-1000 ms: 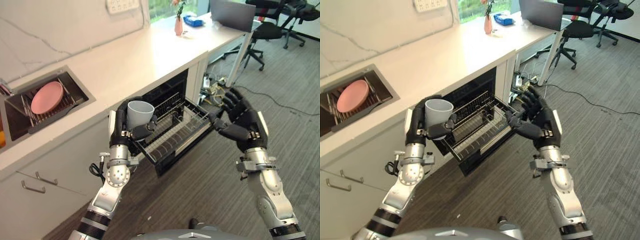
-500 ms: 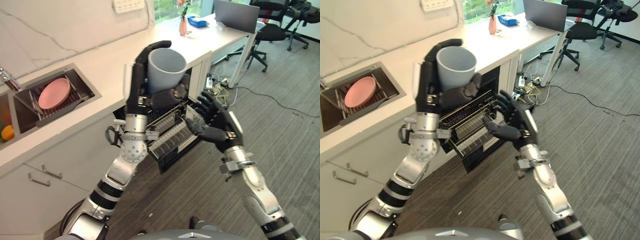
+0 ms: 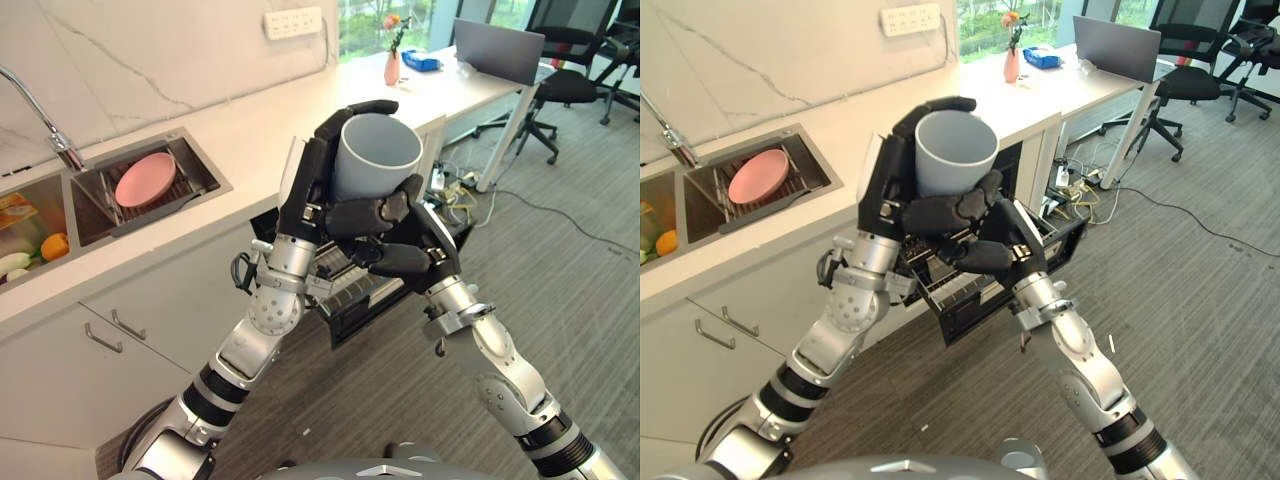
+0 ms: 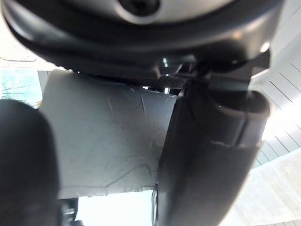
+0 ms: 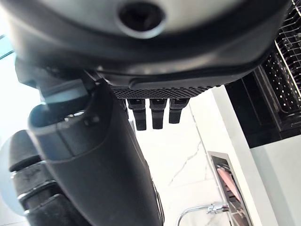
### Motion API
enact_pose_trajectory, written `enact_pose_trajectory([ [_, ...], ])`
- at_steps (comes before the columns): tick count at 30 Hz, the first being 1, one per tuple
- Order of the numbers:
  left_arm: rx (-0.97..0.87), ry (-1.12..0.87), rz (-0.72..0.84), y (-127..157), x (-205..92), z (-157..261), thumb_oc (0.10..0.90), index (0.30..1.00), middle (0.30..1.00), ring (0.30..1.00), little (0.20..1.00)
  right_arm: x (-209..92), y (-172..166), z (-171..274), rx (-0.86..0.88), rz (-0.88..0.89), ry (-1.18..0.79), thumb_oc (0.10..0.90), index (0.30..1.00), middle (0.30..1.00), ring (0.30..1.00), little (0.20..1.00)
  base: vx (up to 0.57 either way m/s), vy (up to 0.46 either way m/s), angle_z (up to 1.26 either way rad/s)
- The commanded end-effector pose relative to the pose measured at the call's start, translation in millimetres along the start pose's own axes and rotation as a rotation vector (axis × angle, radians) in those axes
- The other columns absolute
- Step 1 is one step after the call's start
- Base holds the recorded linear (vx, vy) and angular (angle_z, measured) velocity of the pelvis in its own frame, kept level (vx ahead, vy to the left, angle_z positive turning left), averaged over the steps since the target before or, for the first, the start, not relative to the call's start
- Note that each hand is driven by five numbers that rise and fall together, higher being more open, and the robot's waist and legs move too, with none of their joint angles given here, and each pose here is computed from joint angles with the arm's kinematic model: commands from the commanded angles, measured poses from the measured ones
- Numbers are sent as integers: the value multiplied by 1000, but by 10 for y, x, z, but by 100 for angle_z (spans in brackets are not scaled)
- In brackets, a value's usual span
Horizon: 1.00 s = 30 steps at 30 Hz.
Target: Place the dishes in the dishwasher.
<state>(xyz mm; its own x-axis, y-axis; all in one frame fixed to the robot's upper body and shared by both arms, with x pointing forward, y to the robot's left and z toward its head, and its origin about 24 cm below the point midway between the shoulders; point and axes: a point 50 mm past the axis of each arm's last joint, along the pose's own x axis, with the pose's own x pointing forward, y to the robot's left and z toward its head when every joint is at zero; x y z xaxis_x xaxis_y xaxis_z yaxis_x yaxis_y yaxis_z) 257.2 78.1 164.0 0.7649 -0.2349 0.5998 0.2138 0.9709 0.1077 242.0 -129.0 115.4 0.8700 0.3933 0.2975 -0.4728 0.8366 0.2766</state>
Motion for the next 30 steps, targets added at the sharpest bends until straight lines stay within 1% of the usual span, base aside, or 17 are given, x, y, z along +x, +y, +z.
enact_pose_trajectory([
  [1,-6,-176,-51,-4,111,277,400,300,300,300,300,207,271,545,77,153,-311,800,900,900,900,900,0,0,0],
  [6,39,-57,-62,13,19,32,400,300,300,300,300,214,368,639,79,227,-334,800,900,900,900,900,0,0,0],
  [9,43,-9,-65,27,-37,-53,400,300,300,300,300,223,372,652,78,229,-336,800,900,900,900,900,0,0,0],
  [14,19,75,-101,-25,-140,-191,400,300,300,300,300,264,363,655,87,203,-349,800,900,900,900,900,0,0,0],
  [15,8,102,-116,-54,-172,-235,400,300,300,300,300,269,342,673,76,171,-367,800,900,900,900,900,0,0,0],
  [22,5,122,-131,-77,-197,-264,400,300,300,300,300,274,334,680,85,152,-381,800,900,900,900,900,0,0,0],
  [23,-6,168,-158,-120,-265,-335,400,300,300,300,300,253,311,687,104,103,-414,400,300,300,300,300,0,0,0],
  [30,-9,199,-149,-115,-321,-386,400,300,300,300,300,221,279,651,137,48,-422,400,300,300,300,300,0,-2,1],
])
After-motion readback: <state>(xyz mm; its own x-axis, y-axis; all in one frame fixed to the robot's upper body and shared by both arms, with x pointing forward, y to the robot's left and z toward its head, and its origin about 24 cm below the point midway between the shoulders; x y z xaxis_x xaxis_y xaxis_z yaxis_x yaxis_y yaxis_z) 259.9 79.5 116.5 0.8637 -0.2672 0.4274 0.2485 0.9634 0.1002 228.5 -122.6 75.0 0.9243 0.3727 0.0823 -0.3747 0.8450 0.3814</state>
